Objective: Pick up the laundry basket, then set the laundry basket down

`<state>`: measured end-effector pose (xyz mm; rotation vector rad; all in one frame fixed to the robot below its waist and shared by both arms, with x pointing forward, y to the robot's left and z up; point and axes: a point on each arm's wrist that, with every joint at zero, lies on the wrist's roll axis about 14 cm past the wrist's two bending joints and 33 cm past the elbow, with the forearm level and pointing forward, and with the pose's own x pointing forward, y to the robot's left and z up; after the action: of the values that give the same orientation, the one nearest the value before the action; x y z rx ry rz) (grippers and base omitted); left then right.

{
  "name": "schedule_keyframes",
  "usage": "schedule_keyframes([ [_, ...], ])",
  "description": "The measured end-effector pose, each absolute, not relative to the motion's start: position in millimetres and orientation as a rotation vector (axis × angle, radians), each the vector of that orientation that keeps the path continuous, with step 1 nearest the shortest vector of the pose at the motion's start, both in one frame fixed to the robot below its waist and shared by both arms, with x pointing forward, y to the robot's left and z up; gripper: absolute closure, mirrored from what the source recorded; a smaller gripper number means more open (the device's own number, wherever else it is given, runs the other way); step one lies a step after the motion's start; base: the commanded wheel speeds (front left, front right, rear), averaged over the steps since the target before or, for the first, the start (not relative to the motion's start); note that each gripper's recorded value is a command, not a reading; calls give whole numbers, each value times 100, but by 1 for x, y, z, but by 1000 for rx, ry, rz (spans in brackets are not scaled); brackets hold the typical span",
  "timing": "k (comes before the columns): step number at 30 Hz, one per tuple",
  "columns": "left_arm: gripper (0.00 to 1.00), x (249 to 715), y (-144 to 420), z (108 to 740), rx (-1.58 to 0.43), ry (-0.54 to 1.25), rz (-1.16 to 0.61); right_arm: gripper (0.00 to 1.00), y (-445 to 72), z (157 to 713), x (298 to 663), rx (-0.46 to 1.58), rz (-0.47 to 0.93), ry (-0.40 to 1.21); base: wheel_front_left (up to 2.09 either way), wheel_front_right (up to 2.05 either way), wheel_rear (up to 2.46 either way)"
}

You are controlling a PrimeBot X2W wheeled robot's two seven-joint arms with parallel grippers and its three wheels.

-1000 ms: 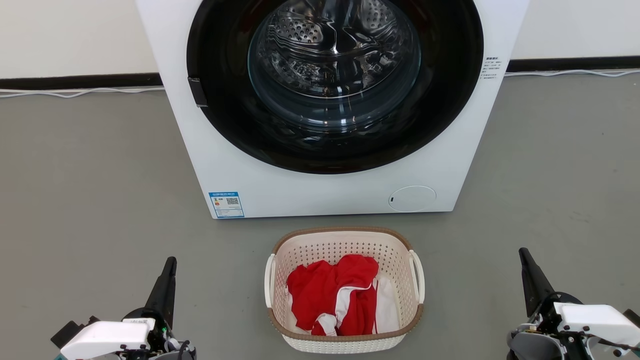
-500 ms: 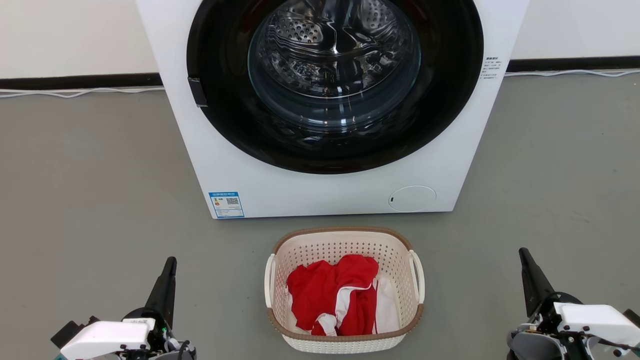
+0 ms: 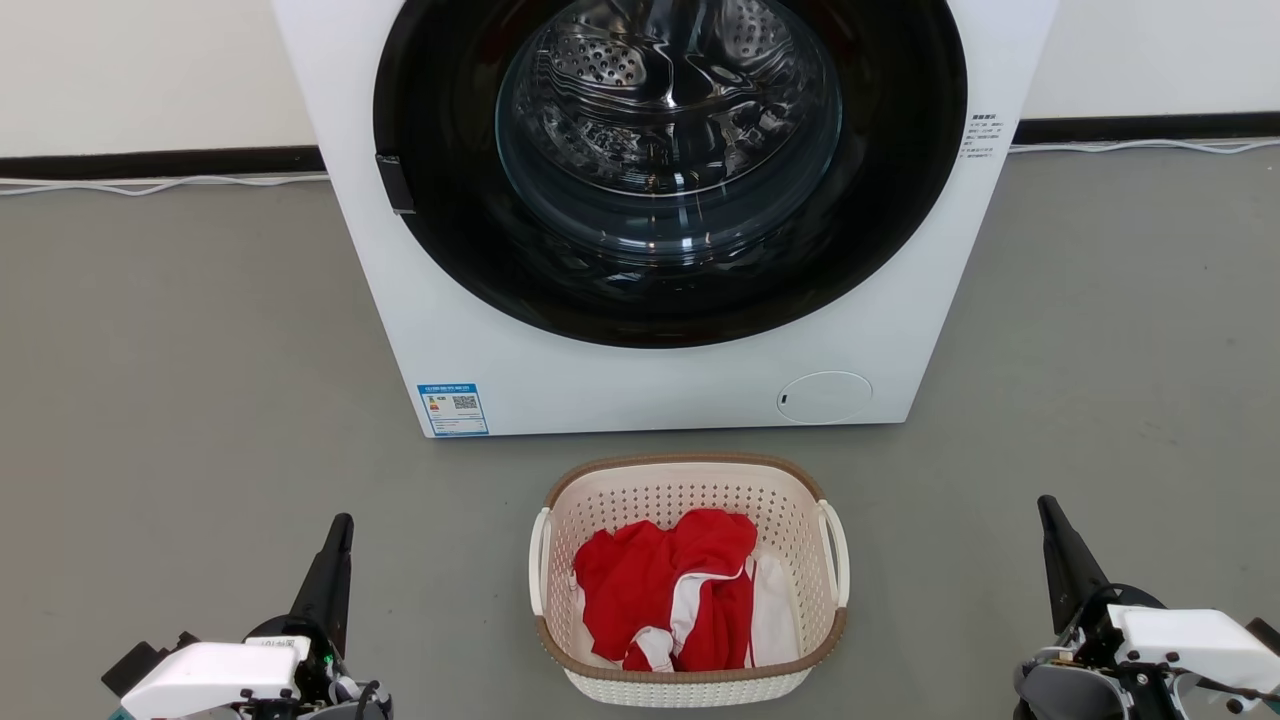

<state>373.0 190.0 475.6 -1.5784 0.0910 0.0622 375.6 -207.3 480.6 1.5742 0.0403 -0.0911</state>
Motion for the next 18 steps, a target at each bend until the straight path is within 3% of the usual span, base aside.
schedule_keyframes([
  [18,100,373,190,476,-1579,91,62,100,-207,481,376,1574,-91,40,0,0,0],
])
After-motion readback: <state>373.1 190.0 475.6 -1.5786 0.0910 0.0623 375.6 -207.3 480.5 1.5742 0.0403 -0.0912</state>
